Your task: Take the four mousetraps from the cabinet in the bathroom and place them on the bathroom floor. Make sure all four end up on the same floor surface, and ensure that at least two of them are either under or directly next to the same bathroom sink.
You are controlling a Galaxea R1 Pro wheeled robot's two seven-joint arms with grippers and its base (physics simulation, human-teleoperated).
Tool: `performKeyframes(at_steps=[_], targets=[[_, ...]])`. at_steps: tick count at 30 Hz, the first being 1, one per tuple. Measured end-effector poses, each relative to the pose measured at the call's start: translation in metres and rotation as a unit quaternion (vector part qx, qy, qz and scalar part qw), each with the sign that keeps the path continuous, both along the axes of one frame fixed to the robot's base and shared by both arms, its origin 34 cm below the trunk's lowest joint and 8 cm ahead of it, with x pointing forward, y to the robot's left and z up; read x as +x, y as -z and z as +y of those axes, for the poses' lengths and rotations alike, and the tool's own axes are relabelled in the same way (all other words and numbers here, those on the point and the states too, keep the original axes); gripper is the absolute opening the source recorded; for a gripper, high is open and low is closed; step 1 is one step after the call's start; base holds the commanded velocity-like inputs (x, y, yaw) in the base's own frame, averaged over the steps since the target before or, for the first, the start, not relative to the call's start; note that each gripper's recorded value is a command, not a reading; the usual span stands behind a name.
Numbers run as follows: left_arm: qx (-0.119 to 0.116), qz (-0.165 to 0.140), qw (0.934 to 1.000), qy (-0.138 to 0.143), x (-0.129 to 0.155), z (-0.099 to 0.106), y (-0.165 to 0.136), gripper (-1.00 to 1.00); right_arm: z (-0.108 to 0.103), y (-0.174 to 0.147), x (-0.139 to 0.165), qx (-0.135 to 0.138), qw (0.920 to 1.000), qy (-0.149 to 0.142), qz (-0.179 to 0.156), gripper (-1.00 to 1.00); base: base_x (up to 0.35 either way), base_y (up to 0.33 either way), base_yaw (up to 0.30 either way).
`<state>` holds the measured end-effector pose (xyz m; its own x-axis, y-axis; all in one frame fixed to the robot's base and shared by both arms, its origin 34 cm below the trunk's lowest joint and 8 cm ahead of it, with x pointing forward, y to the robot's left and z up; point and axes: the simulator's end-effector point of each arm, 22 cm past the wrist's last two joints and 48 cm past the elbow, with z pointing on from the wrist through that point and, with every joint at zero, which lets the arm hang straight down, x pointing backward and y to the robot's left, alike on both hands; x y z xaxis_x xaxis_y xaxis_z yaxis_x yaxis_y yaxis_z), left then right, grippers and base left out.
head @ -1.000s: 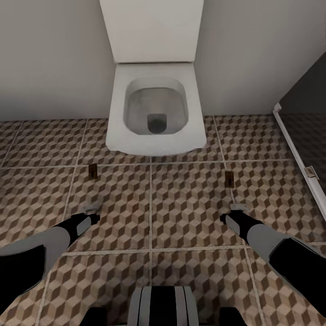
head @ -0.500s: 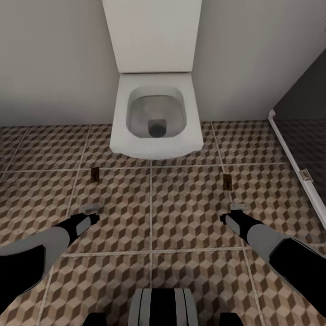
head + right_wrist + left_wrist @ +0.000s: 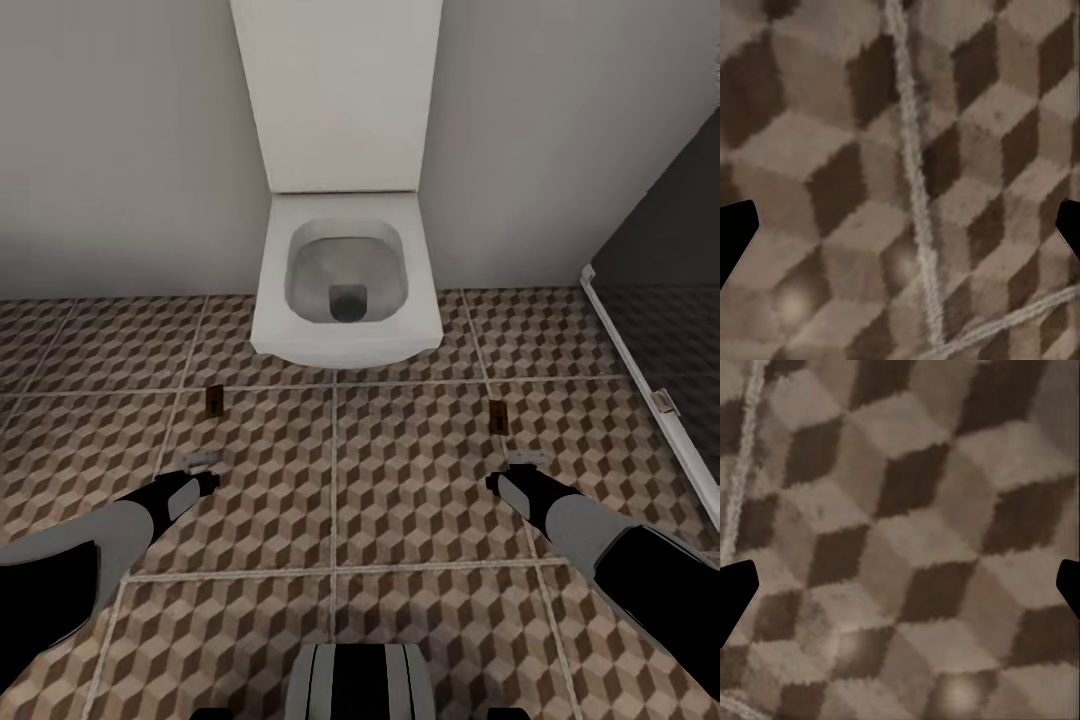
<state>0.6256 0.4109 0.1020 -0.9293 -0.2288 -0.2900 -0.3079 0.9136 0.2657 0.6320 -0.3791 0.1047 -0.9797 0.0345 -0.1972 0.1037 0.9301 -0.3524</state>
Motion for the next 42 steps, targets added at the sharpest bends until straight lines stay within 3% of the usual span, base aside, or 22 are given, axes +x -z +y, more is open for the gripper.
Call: performKeyframes(at_steps=[42], targets=[[0.001,-0.079,0.9969,-0.002,0.051,0.004,-0.099,1.0,0.001,-0.102,0.056,0.0,0.9965,0.0,-0.083,1.0,0.0,0.0,0.0]])
